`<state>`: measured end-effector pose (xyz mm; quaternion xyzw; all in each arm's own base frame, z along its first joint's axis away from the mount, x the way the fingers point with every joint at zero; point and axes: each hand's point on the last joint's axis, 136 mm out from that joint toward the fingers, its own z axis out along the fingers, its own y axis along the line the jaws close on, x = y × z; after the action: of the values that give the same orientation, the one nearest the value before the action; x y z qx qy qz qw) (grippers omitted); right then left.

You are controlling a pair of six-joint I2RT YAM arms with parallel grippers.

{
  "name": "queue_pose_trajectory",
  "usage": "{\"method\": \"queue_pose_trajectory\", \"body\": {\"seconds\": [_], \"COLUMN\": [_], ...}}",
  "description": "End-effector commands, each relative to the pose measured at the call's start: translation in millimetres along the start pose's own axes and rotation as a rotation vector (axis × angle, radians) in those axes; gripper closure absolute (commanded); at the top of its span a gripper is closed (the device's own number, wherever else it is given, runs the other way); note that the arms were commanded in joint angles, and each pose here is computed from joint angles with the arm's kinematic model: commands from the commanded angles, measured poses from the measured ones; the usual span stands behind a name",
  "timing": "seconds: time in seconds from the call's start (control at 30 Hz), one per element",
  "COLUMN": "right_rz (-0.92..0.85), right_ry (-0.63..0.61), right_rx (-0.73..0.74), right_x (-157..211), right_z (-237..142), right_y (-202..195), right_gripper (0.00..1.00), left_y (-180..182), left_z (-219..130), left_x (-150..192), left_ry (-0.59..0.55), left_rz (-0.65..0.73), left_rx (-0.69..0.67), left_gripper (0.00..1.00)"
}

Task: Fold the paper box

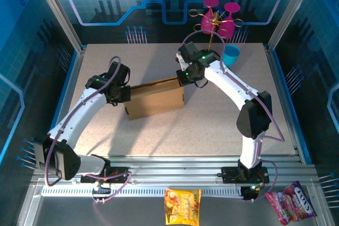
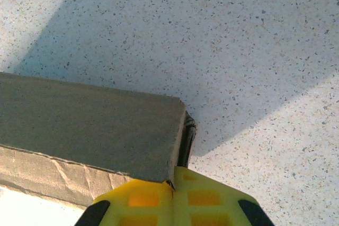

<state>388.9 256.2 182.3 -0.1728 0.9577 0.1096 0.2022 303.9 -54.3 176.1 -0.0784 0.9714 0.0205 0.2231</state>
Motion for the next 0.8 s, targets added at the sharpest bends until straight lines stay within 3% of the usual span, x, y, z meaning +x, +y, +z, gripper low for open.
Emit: {"method": "queue_pose_trajectory", "body": {"seconds": [0.0, 0.3, 0.4, 0.43, 0.63, 0.77], "right_rz": [-0.025, -0.045, -0.048, -0.047, -0.048, -0.049], "right_ry": [0.057, 0.055, 0.05, 0.051, 0.051, 0.051], "right_rx": [0.014, 0.033, 0.038, 0.04, 0.039, 0.038], "right_x": [16.2, 19.1, 18.6, 18.7, 19.4, 19.8], "right_z": [8.0, 9.7, 8.7, 8.9, 8.5, 8.4], "right_y": [3.8, 4.1, 3.3, 2.7, 3.1, 3.0], "right_gripper": [1.0, 1.0, 1.0, 1.0, 1.0, 1.0], "left_y": [4.0, 1.2, -3.1, -5.3, -11.4, -7.9], "left_z": [4.8, -3.6, -24.2, -31.2, -77.2, -73.5], "left_x": [22.0, 25.7, 15.1, 11.7, -1.7, 0.7], "left_ry": [0.053, 0.048, 0.028, 0.023, 0.013, 0.087], "left_rz": [0.001, -0.034, -0.094, -0.118, -0.385, -0.714], "left_rx": [-0.02, 0.002, 0.036, 0.052, 0.149, 0.22], "left_gripper": [1.0, 0.99, 0.68, 0.64, 0.41, 0.38]}}
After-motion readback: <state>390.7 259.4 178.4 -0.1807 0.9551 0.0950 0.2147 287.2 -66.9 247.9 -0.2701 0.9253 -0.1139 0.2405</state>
